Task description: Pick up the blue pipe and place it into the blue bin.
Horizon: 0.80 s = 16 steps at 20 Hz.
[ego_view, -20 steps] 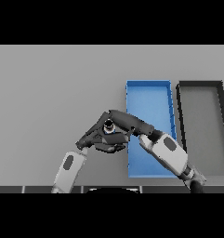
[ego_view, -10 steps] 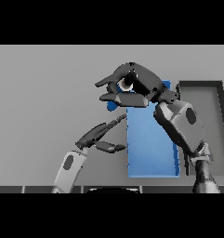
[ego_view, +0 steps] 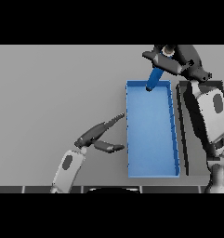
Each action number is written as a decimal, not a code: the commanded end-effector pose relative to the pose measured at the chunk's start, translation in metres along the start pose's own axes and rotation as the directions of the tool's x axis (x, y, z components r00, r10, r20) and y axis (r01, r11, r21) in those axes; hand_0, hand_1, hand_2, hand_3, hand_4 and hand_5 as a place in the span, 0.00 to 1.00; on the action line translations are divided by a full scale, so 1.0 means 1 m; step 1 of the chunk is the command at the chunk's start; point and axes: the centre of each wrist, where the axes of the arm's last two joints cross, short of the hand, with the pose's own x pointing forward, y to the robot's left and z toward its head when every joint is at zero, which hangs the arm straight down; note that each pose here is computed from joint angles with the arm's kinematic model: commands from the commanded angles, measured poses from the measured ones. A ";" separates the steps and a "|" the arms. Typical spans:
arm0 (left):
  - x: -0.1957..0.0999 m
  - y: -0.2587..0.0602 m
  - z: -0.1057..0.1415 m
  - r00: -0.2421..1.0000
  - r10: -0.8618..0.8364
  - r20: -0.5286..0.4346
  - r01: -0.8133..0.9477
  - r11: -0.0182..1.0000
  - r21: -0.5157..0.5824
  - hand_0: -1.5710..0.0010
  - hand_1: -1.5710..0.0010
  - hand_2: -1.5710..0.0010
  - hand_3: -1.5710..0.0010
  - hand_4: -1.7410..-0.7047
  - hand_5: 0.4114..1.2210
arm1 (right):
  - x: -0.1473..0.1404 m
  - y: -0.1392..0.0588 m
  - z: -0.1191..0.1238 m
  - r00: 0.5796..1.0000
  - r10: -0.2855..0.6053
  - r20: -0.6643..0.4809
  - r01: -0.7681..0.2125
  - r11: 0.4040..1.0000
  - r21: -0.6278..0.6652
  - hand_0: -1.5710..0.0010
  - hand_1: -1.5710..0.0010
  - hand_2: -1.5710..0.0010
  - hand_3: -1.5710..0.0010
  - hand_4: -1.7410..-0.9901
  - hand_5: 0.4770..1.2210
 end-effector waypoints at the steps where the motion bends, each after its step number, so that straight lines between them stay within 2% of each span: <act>1: 0.000 -0.001 -0.001 1.000 -0.005 -0.013 0.005 1.000 -0.005 1.00 1.00 1.00 1.00 0.84 0.01 | -0.009 -0.003 0.006 1.000 -0.003 -0.029 0.002 1.000 -0.023 0.00 0.00 0.00 0.00 0.00 1.00; 5: -0.005 -0.004 0.002 1.000 0.008 0.004 -0.008 1.000 -0.011 1.00 1.00 1.00 1.00 0.84 0.01 | -0.049 -0.020 0.037 0.987 -0.022 -0.161 0.006 0.995 -0.097 0.00 0.00 0.00 0.00 0.00 1.00; 9: -0.004 -0.009 0.005 1.000 0.029 -0.001 -0.029 1.000 -0.012 1.00 1.00 1.00 1.00 0.83 0.02 | -0.081 -0.018 0.070 0.952 -0.075 -0.296 0.023 0.984 -0.177 0.00 0.00 0.00 0.00 0.00 1.00; 13: -0.004 -0.007 0.006 1.000 0.021 -0.004 -0.021 1.000 -0.009 1.00 1.00 1.00 1.00 0.83 0.02 | -0.102 -0.007 0.092 0.889 -0.107 -0.445 -0.022 0.961 -0.275 0.00 0.00 0.00 0.00 0.00 1.00; 14: -0.004 -0.011 0.007 1.000 0.026 0.002 -0.026 1.000 -0.015 1.00 1.00 1.00 1.00 0.82 0.01 | -0.107 -0.004 0.097 0.874 -0.104 -0.475 -0.047 0.955 -0.294 0.00 0.00 0.00 0.04 0.00 1.00; 15: -0.003 -0.009 0.006 1.000 0.024 0.000 -0.024 1.000 -0.011 1.00 1.00 1.00 1.00 0.82 0.01 | -0.115 -0.002 0.099 0.857 -0.116 -0.502 -0.057 0.947 -0.315 0.00 0.00 0.00 0.03 0.00 1.00; 16: -0.001 -0.010 0.007 1.000 0.023 0.007 -0.023 1.000 -0.012 1.00 1.00 1.00 1.00 0.82 0.01 | -0.122 0.001 0.102 0.843 -0.120 -0.524 -0.070 0.942 -0.328 0.00 0.00 0.00 0.20 0.00 1.00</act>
